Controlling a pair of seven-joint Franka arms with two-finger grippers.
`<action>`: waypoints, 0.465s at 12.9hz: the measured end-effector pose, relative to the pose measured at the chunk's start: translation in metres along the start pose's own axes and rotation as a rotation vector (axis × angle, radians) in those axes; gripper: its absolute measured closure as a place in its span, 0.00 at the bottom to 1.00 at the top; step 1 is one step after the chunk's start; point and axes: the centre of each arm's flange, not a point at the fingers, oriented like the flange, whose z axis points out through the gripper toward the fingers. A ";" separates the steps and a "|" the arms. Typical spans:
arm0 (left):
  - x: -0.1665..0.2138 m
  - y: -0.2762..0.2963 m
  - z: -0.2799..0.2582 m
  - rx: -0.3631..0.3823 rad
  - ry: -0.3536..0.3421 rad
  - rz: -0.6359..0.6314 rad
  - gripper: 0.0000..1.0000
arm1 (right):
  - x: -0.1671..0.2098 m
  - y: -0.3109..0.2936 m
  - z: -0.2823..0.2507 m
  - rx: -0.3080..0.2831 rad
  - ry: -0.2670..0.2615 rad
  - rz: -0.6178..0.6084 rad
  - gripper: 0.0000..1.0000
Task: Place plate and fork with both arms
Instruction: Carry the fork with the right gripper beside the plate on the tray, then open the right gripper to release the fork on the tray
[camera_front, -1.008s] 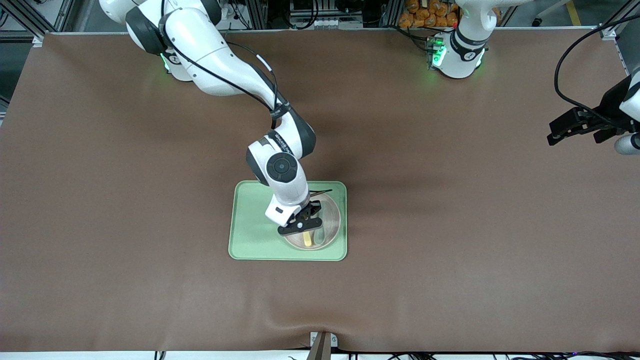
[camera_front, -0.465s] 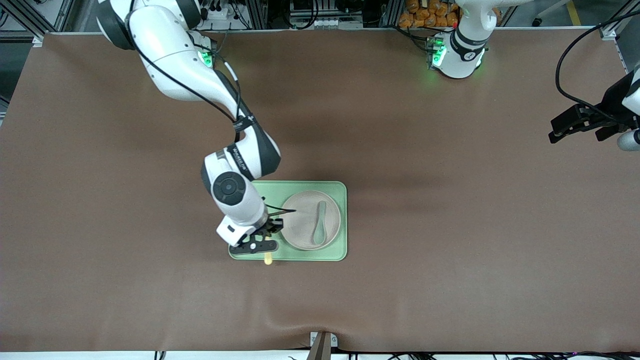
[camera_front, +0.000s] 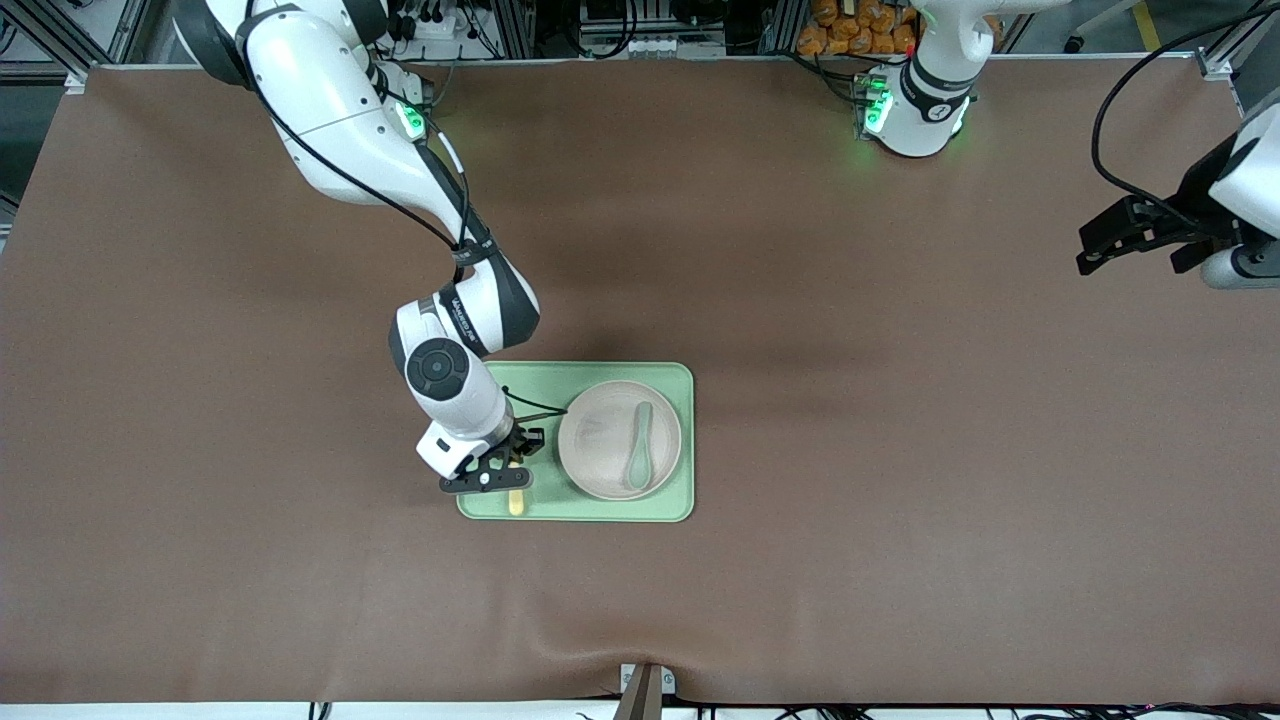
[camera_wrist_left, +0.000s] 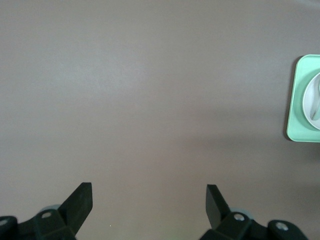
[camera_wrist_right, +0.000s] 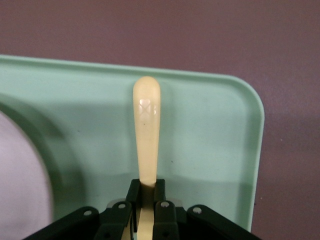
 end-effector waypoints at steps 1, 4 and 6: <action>0.000 0.000 0.001 0.000 -0.002 0.000 0.00 | -0.007 0.004 0.003 -0.002 -0.007 0.003 0.86; 0.000 -0.001 0.003 0.001 -0.006 -0.001 0.00 | -0.011 0.006 -0.003 0.001 -0.010 0.018 0.79; 0.000 0.000 0.004 0.001 -0.009 0.000 0.00 | -0.008 0.009 -0.011 0.005 -0.001 0.030 0.57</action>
